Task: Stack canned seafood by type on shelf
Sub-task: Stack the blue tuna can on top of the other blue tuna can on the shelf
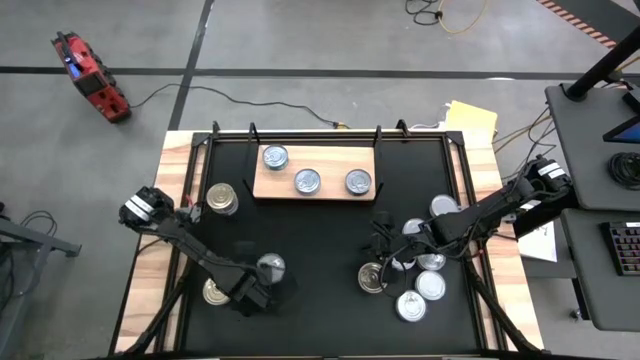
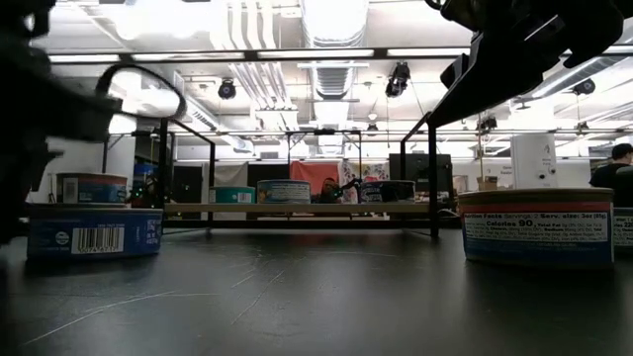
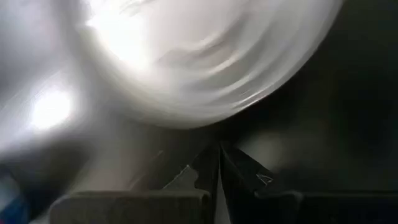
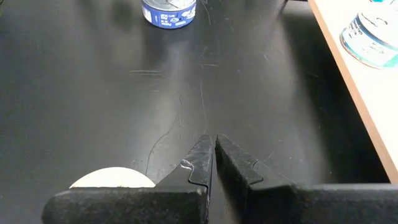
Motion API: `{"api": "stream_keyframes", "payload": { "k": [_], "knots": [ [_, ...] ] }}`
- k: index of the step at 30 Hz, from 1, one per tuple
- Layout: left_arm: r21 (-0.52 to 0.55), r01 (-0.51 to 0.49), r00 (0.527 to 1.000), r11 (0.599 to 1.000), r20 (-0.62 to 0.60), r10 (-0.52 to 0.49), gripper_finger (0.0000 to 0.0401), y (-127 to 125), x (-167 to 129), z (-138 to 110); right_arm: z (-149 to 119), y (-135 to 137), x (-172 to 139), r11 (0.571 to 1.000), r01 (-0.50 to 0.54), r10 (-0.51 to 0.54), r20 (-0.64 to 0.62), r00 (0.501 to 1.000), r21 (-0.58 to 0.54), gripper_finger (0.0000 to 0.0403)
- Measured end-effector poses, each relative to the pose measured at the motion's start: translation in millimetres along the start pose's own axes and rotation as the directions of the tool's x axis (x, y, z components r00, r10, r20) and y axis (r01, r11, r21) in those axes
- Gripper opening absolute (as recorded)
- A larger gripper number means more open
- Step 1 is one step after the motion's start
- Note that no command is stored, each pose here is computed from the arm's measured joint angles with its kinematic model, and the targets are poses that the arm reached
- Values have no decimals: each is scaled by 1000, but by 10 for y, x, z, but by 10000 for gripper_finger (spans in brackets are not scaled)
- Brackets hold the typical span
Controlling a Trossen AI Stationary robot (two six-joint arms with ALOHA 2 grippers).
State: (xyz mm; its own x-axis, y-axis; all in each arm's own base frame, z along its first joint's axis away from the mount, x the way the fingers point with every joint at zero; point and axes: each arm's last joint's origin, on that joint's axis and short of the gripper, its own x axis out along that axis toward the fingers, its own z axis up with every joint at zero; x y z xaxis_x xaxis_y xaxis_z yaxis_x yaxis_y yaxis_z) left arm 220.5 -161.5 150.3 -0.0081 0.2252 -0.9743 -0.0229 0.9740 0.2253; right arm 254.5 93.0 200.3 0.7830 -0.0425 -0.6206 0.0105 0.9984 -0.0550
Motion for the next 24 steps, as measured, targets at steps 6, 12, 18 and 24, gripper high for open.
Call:
{"api": "stream_keyframes", "payload": {
  "k": [6, 12, 18, 24],
  "knots": [
    [-123, -56, 979, 991, 186, 78, 0, 231, -417, -89, -1, 0, 0, 1000, 0, 0, -1, 1000, 7, 13],
    [-70, 161, 913, 984, 390, -122, 0, 220, -652, -39, -4, -1, 0, 1000, 1, -1, -4, 1000, 11, 13],
    [17, 216, 860, 976, 469, -199, 0, 95, -609, 94, -7, -2, 0, 1000, 1, -1, -5, 1000, 10, 13],
    [48, 209, 895, 977, 393, -211, 0, -56, -365, 187, -22, -4, 3, 1000, 2, -2, -9, 1000, 9, 13]
  ]
}}
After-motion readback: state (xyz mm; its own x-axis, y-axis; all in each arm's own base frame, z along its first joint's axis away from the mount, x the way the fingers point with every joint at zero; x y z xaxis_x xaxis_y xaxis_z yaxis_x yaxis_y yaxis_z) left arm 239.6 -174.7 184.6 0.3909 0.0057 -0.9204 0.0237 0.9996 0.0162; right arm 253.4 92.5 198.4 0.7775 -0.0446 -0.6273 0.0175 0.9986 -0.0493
